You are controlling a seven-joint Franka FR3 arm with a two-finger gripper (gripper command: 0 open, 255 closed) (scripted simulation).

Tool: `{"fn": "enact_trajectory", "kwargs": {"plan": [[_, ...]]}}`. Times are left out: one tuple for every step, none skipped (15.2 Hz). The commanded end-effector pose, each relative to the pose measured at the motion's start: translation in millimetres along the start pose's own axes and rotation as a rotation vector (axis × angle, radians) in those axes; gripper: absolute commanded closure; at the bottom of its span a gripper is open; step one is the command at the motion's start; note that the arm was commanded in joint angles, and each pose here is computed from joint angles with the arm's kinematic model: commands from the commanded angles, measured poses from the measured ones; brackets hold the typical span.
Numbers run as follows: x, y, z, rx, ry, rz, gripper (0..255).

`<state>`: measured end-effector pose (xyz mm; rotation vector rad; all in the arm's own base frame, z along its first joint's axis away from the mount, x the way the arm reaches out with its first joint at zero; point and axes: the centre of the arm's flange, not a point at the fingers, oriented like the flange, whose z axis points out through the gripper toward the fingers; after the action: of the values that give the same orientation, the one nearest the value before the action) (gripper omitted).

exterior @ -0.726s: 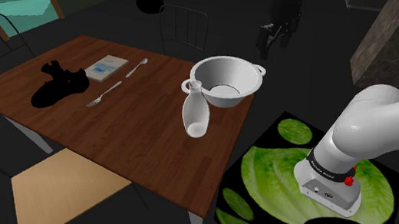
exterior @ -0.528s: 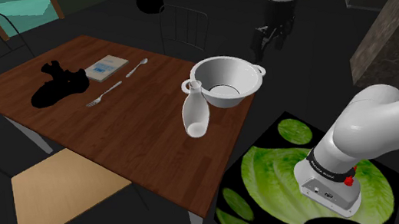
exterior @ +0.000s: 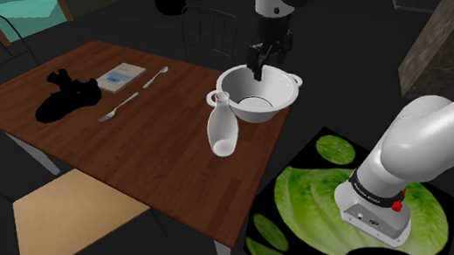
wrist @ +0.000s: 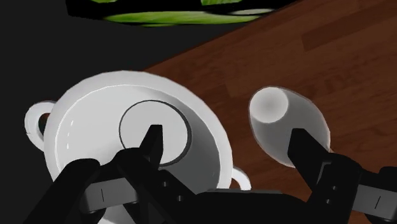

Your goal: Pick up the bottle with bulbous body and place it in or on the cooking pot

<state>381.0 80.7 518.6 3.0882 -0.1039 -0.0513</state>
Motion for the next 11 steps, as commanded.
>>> {"fn": "enact_trajectory", "kwargs": {"plan": [[18, -21, 10, 0.009, -0.006, -0.013, 0], [26, -30, 14, 0.012, -0.009, -0.02, 0], [35, -39, 18, 0.016, -0.013, -0.027, 0], [43, -49, 22, 0.02, -0.016, -0.034, 0], [51, -58, 26, 0.024, -0.019, -0.04, 0], [59, -68, 30, 0.028, -0.022, -0.047, 0], [67, -77, 34, 0.031, -0.026, -0.054, 0], [75, -87, 38, 0.035, -0.029, -0.06, 0], [82, -97, 42, 0.039, -0.032, -0.067, 0], [90, -107, 46, 0.043, -0.035, -0.074, 0], [96, -114, 49, 0.046, -0.038, -0.078, 0]]}}
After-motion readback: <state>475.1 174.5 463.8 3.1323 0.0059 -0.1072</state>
